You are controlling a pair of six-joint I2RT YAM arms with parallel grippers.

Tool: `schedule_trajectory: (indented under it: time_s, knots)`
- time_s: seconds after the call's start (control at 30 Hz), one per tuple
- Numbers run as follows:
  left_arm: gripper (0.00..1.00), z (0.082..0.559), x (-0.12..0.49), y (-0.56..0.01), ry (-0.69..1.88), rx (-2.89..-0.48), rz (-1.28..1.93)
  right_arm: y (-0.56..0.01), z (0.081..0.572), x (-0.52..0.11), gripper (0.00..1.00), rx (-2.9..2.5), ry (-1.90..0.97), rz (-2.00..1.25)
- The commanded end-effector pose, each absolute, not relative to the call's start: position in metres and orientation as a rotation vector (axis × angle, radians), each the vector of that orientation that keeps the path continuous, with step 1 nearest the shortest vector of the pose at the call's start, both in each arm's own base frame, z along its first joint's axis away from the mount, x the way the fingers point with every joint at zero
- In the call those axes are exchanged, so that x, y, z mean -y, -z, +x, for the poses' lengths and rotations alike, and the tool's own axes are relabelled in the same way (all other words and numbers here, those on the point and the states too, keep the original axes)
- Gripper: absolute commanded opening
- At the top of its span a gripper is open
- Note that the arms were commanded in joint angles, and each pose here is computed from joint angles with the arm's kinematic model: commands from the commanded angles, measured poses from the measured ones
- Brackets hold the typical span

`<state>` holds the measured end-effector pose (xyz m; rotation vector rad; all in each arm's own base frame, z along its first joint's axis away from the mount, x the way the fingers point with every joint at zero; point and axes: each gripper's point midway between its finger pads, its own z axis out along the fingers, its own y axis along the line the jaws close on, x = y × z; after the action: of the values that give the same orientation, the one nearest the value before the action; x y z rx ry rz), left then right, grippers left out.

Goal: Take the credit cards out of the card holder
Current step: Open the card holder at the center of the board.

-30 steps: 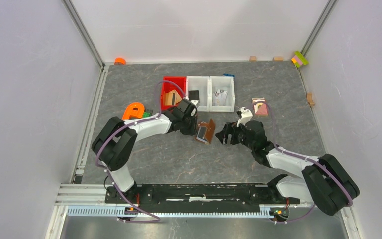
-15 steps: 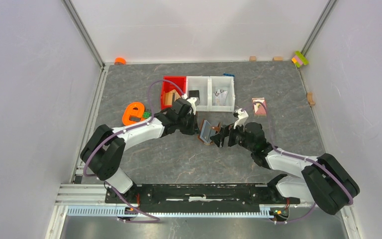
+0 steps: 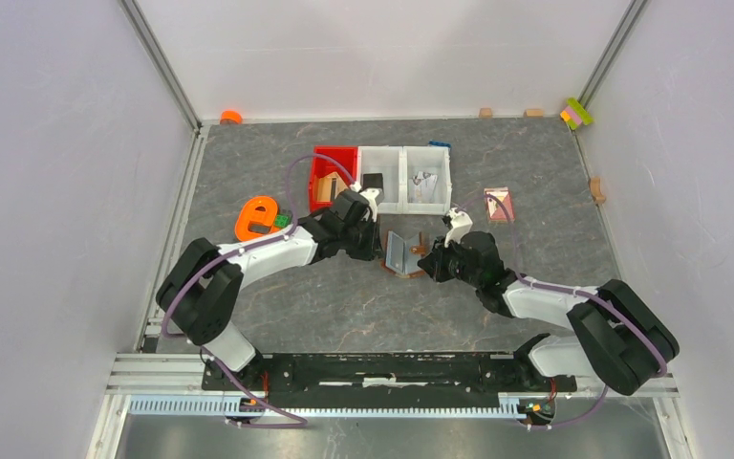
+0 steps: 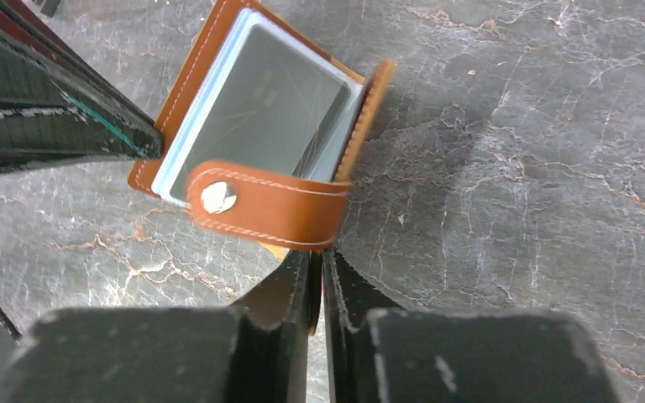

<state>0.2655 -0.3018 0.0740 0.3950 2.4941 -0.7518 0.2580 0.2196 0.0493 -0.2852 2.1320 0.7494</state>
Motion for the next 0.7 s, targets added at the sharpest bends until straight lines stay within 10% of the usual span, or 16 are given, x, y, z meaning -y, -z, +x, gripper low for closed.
schedule_trajectory:
  time_s: [0.0,0.23,0.43,0.67]
  knots:
    - [0.17,0.271,0.310,-0.077,0.770,-2.503,0.355,-0.065,0.273,-0.224,0.05,-2.083,-0.720,-0.303]
    - [0.71,0.270,0.316,-0.069,0.817,-2.512,0.360,-0.061,0.272,-0.226,0.00,-2.088,-0.725,-0.327]
    - [0.62,0.269,0.324,-0.062,0.876,-2.538,0.372,-0.065,0.269,-0.231,0.00,-2.077,-0.767,-0.333]
    - [0.29,0.272,0.324,-0.060,0.890,-2.539,0.359,-0.065,0.269,-0.229,0.01,-2.080,-0.760,-0.323]
